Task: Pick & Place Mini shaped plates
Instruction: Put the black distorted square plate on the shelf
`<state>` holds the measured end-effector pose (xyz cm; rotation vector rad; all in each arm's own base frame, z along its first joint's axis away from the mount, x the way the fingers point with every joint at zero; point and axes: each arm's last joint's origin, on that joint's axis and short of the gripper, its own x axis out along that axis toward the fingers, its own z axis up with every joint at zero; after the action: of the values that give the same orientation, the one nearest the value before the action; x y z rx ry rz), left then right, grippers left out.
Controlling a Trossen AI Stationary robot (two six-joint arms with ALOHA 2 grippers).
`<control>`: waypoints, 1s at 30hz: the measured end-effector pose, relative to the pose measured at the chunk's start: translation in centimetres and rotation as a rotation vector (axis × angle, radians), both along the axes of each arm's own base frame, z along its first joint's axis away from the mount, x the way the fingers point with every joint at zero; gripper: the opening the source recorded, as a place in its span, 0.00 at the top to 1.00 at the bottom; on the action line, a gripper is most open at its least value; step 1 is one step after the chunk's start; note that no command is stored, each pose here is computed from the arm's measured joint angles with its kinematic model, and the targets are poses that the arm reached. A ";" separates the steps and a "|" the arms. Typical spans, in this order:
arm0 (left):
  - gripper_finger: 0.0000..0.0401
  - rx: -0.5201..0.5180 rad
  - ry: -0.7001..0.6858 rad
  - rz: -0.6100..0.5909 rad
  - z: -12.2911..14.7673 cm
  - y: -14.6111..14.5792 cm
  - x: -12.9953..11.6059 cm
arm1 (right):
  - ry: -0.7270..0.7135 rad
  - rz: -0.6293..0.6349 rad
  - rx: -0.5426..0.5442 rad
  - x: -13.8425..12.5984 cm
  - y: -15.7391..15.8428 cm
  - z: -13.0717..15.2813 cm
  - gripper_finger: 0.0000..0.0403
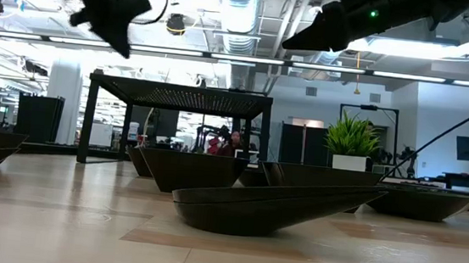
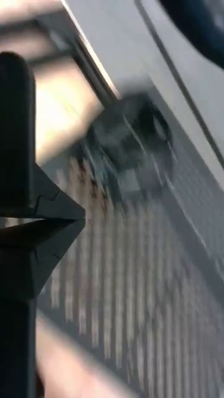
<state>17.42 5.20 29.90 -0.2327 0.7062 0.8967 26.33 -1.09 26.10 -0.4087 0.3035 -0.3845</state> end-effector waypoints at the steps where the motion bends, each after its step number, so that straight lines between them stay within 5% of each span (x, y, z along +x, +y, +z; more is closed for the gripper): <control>1: 0.98 0.010 -0.031 -0.065 0.0 -0.7 0.6 | 0.000 0.011 0.002 0.0 0.1 0.0 0.60; 6: 0.98 0.007 -0.154 -0.528 -0.2 -5.5 2.9 | -0.018 0.116 0.076 0.1 0.4 0.0 0.64; 9: 0.97 -0.007 -0.156 -0.701 -1.6 -8.1 3.4 | -0.025 0.132 0.124 0.1 0.5 -0.1 0.66; 15: 0.90 -0.011 -0.129 -0.833 -5.4 -11.4 4.8 | 0.004 0.149 0.154 0.9 1.3 -1.0 0.63; 21: 0.78 0.111 -0.201 -0.993 -7.3 -12.7 8.4 | 0.059 0.167 0.190 2.4 2.4 -1.4 0.53; 30: 0.69 0.185 -0.259 -1.092 -11.1 -11.9 14.2 | 0.291 0.028 0.321 2.0 3.6 -1.1 0.46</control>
<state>31.66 -6.68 18.81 0.2034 0.4000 -0.1194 28.32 2.47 25.02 -0.1518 0.6327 -0.2424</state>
